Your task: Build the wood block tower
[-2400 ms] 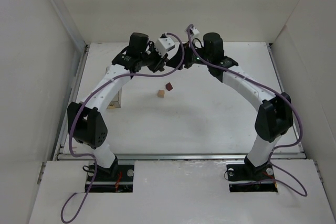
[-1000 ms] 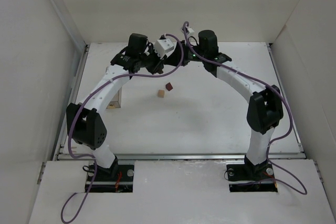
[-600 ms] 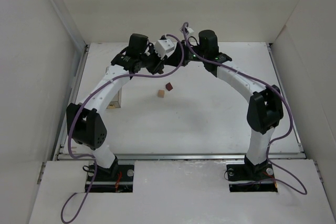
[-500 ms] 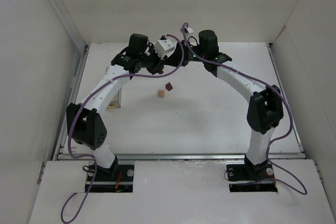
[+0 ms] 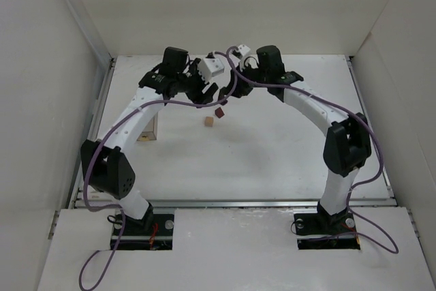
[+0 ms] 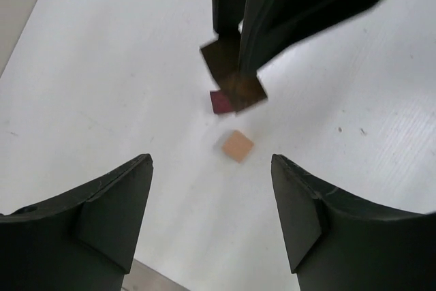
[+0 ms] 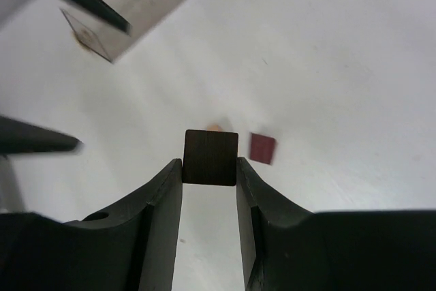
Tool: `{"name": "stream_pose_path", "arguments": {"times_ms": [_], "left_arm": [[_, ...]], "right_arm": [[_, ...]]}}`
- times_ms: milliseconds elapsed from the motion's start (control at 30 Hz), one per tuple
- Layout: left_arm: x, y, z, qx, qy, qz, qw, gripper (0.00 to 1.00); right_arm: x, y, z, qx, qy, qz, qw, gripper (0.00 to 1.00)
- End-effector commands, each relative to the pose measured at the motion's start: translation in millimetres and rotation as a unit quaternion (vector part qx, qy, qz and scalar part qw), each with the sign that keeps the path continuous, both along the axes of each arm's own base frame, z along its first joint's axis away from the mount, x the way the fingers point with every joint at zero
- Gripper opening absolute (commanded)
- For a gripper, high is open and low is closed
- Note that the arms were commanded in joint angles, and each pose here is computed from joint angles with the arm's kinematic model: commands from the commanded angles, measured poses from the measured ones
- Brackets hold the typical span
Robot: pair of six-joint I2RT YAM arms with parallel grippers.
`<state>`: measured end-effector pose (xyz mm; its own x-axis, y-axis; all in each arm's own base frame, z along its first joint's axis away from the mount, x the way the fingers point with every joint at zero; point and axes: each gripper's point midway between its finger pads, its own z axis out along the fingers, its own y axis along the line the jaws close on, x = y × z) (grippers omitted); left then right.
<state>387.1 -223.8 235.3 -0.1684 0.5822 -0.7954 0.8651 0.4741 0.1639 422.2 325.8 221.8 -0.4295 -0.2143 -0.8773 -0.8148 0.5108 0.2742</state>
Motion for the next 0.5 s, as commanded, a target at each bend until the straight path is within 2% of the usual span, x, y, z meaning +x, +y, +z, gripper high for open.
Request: {"name": "stream_pose_path", "arguments": {"times_ms": [0,67,100,133,200,300,333,467], "left_arm": [[-29,27,22,-0.003,-0.012,-0.014,1.000,0.68],[-38,39,19,-0.005,-0.006,-0.011,1.000,0.68],[-37,49,17,-0.008,-0.003,0.000,1.000,0.68],[-38,53,11,-0.009,0.006,0.003,1.000,0.68],[-41,62,-7,-0.016,0.033,0.028,0.999,0.66],[-42,69,-36,-0.010,0.054,0.042,0.998,0.64],[-42,70,-40,-0.007,0.053,0.039,0.998,0.64],[-32,72,-52,0.005,0.029,0.037,0.999,0.62]], "right_arm": [[-5,-25,-3,-0.095,-0.107,0.041,0.989,0.00],[-19,-29,-23,-0.131,-0.128,0.080,0.980,0.00],[-24,-30,-32,-0.159,-0.167,0.117,0.966,0.00],[-39,-29,-59,-0.179,-0.162,0.148,0.959,0.01],[-47,-29,-64,-0.196,-0.206,0.175,0.942,0.01],[-68,-20,-86,-0.184,-0.222,0.219,0.932,0.00],[-71,-16,-84,-0.180,-0.242,0.230,0.925,0.00],[-81,-2,-96,-0.188,-0.243,0.250,0.918,0.00]]}}
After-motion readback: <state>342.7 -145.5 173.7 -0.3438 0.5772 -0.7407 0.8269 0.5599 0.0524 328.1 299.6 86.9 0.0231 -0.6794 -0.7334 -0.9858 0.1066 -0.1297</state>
